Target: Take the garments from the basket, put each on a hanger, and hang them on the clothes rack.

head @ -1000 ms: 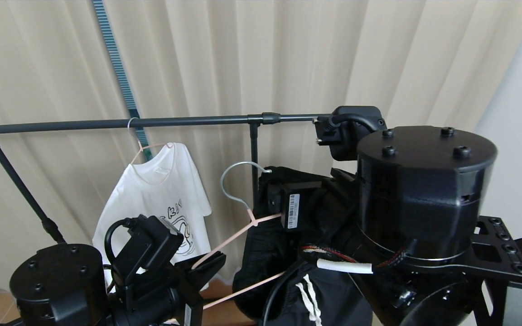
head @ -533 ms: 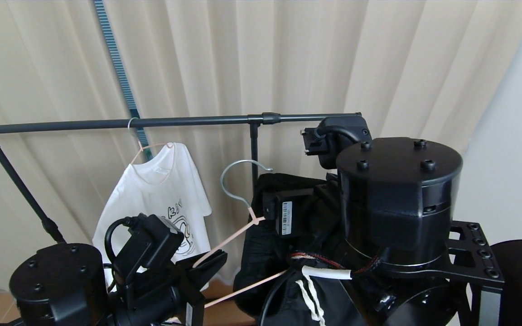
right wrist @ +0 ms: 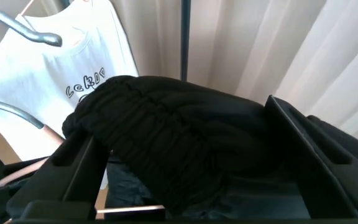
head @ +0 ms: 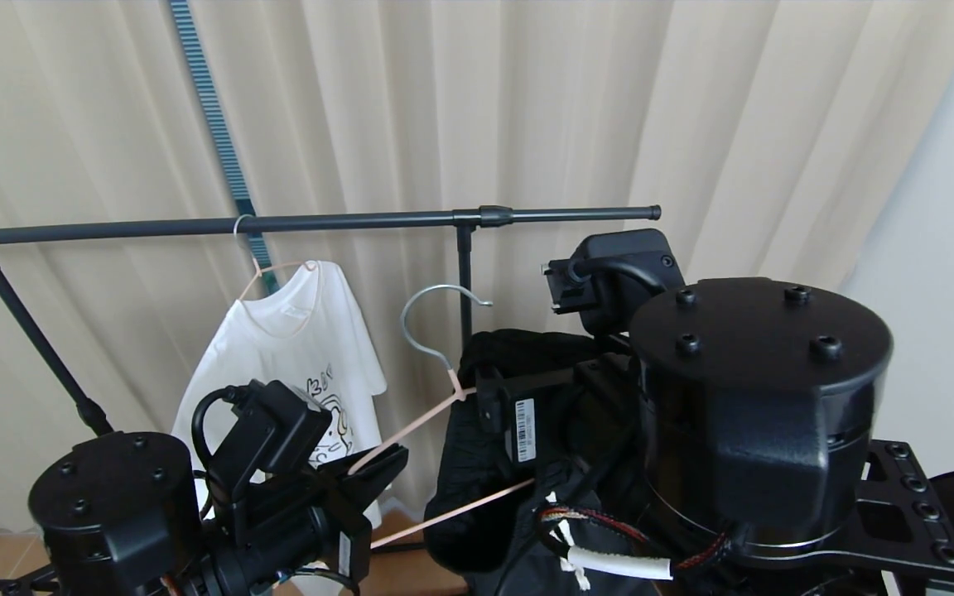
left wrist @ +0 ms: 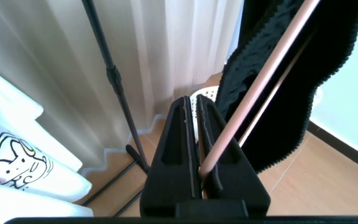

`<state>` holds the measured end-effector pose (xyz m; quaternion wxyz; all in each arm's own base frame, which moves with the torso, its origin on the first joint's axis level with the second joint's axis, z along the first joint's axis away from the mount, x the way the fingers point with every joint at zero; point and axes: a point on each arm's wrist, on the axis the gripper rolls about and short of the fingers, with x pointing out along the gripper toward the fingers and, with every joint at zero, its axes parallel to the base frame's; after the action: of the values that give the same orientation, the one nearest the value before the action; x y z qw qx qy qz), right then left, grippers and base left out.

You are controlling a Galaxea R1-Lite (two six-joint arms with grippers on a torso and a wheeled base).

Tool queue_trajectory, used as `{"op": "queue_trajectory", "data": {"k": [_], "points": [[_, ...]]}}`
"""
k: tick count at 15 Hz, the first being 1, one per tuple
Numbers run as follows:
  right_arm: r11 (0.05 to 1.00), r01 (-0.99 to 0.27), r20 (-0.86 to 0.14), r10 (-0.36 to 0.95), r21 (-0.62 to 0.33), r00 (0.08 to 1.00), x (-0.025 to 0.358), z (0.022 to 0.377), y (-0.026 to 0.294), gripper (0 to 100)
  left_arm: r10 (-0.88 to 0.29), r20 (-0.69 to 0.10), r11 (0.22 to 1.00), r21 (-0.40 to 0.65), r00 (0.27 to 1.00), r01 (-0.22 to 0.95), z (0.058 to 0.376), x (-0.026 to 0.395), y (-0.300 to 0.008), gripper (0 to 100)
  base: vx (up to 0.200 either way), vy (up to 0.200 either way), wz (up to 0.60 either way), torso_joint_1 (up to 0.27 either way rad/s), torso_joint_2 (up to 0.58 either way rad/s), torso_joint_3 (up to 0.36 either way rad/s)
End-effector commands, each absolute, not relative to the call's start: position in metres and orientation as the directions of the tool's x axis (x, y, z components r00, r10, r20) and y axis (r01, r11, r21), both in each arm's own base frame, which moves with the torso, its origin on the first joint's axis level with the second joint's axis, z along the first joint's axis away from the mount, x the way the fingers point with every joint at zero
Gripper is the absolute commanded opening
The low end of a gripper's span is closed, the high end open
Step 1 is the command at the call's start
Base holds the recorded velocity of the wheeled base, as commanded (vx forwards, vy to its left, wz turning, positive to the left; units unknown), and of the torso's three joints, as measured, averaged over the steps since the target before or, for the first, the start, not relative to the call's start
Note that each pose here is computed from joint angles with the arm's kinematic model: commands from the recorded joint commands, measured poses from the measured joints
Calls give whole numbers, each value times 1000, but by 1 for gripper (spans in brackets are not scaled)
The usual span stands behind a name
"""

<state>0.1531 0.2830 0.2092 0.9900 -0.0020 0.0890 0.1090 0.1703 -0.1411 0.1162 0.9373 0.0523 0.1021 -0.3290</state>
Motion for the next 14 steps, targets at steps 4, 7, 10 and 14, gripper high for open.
{"op": "queue_trajectory", "data": {"k": [4, 7, 10, 14], "points": [[973, -232, -165, 232, 20, 959, 146, 217, 278, 100, -583, -228, 796, 31, 780, 604, 115, 176, -137, 0, 0, 0, 0, 0, 0, 0], [972, -236, -164, 235, 13, 958, 145, 217, 277, 100, -576, -218, 803, 32, 788, 596, 112, 179, -138, 0, 0, 0, 0, 0, 0, 0], [967, -256, -168, 253, 6, 953, 139, 215, 279, 100, -577, -198, 804, 32, 792, 594, 113, 180, -138, 0, 0, 0, 0, 0, 0, 0], [964, -266, -166, 264, 9, 950, 136, 217, 276, 100, -569, -192, 810, 34, 799, 585, 113, 181, -138, 0, 0, 0, 0, 0, 0, 0]]}}
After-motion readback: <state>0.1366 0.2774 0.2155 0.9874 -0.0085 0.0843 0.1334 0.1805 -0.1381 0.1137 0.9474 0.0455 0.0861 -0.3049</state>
